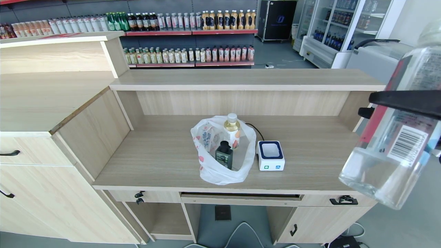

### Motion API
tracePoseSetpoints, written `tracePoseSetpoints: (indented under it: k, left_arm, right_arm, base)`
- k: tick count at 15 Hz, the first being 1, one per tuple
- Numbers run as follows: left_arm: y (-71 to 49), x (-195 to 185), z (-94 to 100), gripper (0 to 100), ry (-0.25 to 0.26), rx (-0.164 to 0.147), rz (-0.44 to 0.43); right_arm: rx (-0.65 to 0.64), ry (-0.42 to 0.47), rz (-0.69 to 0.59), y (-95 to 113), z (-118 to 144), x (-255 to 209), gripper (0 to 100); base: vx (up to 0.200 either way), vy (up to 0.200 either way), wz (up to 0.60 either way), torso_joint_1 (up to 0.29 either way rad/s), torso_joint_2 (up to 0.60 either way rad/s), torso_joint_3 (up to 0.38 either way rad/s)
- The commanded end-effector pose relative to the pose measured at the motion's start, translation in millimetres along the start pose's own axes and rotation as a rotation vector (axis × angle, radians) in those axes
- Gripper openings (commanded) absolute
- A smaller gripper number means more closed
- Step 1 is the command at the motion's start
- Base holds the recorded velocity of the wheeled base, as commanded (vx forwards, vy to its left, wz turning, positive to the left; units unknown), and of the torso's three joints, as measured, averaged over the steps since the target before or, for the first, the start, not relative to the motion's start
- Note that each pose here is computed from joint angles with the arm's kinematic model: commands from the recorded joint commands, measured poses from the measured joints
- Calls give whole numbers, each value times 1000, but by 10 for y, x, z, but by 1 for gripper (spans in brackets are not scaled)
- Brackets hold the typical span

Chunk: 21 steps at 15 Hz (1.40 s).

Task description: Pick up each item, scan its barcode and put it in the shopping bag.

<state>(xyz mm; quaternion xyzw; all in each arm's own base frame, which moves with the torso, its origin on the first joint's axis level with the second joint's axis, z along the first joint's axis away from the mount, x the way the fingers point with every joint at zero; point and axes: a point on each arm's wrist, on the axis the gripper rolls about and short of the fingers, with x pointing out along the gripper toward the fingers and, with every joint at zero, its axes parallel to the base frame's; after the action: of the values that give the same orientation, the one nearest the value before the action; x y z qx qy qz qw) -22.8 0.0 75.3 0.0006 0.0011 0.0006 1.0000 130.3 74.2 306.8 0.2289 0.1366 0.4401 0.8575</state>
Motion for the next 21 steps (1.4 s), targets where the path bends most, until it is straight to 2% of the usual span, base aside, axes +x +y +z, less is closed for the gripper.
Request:
tracePoseSetpoints:
  k: [1, 8, 21]
  left_arm:
    - [0, 0, 0, 100, -1, 0, 0]
    - [0, 0, 0, 100, -1, 0, 2]
    - [0, 0, 0, 100, -1, 0, 0]
  right_arm:
    - [-3, 20, 38, 63, -42, 1, 0]
    - [-38, 100, 87, 82, -278, -9, 0]
    - [-41, 115, 114, 154, -304, -88, 0]
  base:
    - [0, 0, 0, 0, 0, 0]
    - [0, 0, 0, 0, 0, 0]
    - [0, 0, 0, 0, 0, 0]
